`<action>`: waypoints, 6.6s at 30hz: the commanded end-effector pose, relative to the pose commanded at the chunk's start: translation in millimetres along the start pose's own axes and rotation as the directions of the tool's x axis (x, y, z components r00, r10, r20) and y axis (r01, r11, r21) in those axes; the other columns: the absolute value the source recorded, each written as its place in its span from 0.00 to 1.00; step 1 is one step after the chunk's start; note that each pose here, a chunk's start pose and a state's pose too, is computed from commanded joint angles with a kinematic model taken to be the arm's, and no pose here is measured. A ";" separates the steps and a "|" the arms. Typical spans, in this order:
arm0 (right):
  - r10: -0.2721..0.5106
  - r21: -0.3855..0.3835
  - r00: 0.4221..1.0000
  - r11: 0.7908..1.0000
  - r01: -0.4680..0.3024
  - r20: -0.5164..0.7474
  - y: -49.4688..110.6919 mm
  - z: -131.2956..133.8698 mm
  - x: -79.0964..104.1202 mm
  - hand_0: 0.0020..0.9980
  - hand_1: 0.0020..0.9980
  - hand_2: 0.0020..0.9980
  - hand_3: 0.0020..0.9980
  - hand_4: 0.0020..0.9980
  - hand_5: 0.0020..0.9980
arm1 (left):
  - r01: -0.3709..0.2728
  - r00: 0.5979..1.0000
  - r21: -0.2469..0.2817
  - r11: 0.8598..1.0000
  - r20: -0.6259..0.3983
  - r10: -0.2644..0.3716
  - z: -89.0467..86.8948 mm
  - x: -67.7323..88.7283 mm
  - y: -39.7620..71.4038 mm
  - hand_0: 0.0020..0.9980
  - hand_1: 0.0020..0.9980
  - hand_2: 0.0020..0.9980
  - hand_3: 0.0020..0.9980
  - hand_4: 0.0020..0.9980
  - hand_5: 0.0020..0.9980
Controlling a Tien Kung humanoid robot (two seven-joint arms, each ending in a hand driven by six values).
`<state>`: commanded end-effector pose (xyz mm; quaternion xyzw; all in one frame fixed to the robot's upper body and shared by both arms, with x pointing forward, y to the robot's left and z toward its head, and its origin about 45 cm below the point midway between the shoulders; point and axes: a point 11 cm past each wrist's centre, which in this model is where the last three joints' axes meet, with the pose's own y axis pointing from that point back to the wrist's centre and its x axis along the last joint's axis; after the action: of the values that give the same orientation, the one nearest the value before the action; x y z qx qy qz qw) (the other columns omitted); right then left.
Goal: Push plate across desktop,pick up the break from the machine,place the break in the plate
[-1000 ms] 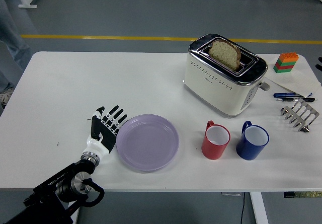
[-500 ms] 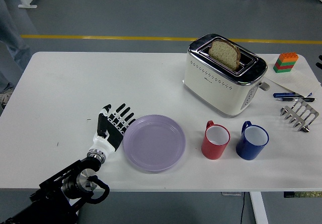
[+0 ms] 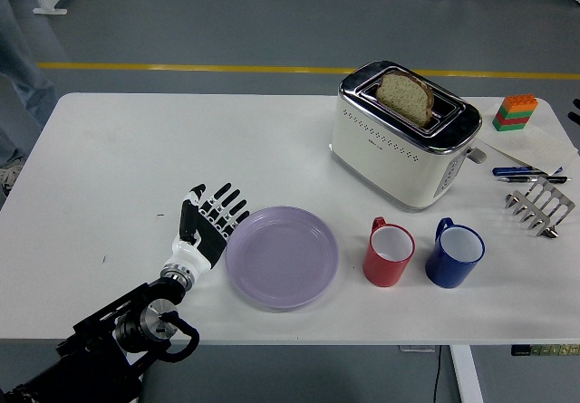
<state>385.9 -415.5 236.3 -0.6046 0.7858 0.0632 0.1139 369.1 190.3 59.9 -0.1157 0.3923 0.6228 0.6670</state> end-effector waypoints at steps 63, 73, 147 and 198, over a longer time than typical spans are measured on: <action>-0.128 -0.024 0.706 0.988 0.155 -0.697 -69.7 -45.2 -44.4 0.83 0.78 0.78 0.79 0.78 0.23 | -0.182 0.901 -0.405 0.896 0.297 0.317 151.2 48.6 157.8 0.74 0.73 0.73 0.72 0.54 1.00; -0.238 -0.091 0.669 0.965 0.247 -0.704 -78.7 -37.0 -93.1 0.82 0.78 0.78 0.79 0.78 0.24 | -0.301 0.933 -0.527 0.795 0.011 0.360 154.1 70.0 163.2 0.73 0.73 0.73 0.72 0.53 1.00; -0.301 -0.248 0.211 0.938 0.243 -0.930 -91.7 41.3 -217.7 0.18 0.32 0.41 0.48 0.70 0.07 | -0.284 0.947 -0.446 0.849 0.010 0.322 127.8 67.5 135.7 0.75 0.73 0.74 0.72 0.53 1.00; -0.454 -0.162 0.607 0.865 0.474 -0.652 -42.5 -27.7 -245.2 0.03 0.16 0.32 0.44 0.47 0.00 | -0.296 0.949 -0.445 0.845 -0.037 0.313 125.8 71.0 138.5 0.75 0.73 0.73 0.71 0.53 1.00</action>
<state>483.7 -203.7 327.3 -0.7666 0.5896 -0.2012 -0.1559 283.2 351.1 142.5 -0.1899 0.2404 0.7957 0.5224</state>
